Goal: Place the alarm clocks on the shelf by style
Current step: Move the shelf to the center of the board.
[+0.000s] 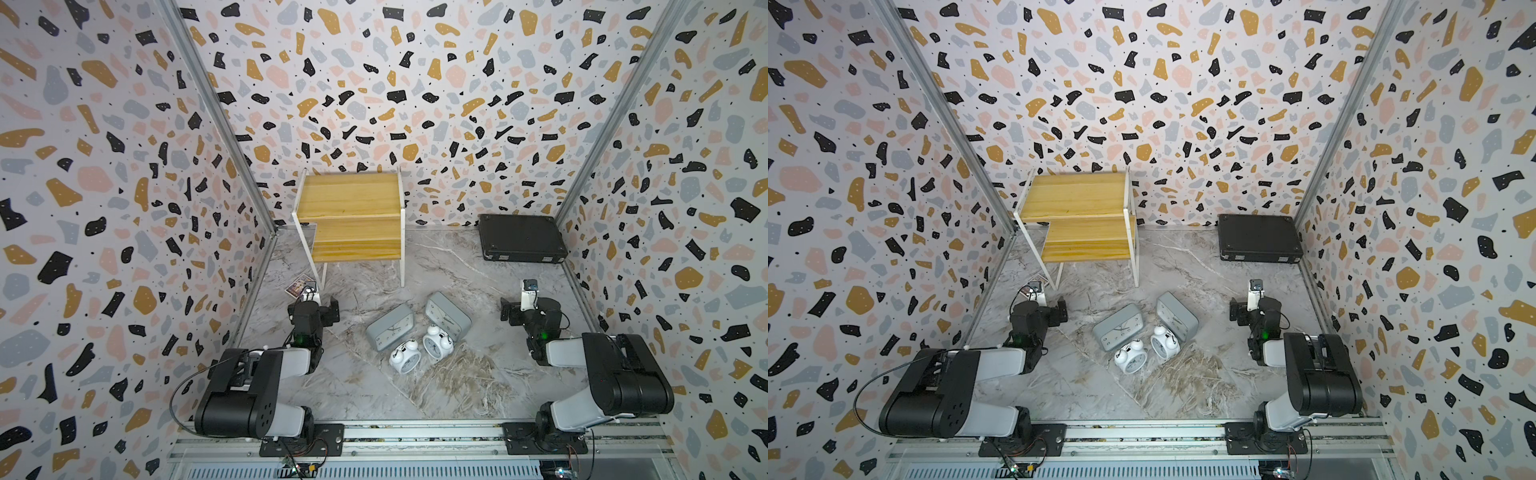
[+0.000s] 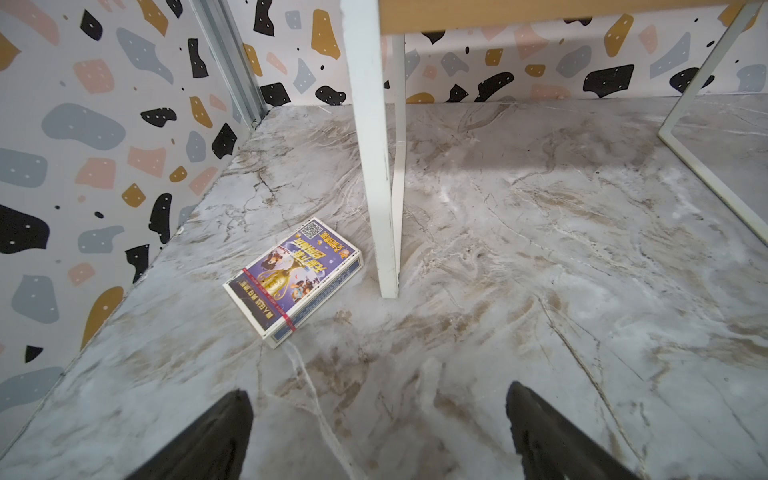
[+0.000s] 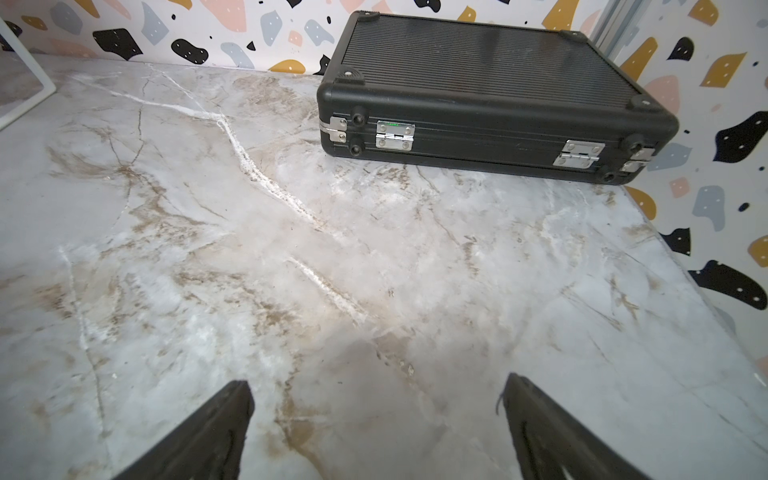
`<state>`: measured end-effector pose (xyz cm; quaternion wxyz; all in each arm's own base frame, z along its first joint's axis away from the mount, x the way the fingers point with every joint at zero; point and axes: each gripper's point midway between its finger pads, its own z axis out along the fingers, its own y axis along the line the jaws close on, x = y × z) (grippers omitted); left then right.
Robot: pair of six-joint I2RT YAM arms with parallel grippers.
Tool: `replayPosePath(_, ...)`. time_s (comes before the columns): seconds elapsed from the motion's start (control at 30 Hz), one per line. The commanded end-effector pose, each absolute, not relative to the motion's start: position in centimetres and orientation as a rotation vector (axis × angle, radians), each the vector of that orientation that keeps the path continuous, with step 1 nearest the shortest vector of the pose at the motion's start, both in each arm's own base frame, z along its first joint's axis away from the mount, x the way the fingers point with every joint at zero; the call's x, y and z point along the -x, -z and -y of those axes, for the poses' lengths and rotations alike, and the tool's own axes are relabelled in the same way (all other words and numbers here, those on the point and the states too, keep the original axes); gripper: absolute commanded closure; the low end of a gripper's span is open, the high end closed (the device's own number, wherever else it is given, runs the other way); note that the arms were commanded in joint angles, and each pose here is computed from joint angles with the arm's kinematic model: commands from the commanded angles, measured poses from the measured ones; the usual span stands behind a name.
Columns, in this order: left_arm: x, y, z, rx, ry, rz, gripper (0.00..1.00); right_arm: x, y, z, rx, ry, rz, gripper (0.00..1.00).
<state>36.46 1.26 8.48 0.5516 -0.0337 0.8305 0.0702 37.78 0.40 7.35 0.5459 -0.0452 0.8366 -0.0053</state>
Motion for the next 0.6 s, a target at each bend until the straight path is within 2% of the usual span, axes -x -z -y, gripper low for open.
replayPosePath(0.0, -37.3, -10.5, -2.0, 0.122, -0.189, -1.887, 0.01, -38.1, -8.9, 0.6, 0.042, 0.049, -1.929, 0.01)
replayPosePath(0.3, -33.5, -15.0, -4.7, 0.314, -0.255, -1.787, 0.01, -37.2, -12.8, 0.7, -0.023, 0.019, -1.992, 0.01)
replayPosePath(0.57, -32.3, -19.6, -4.4, 0.336, -0.2, -1.798, 0.01, -37.6, -15.2, -4.7, 0.1, -0.358, -2.035, 0.01)
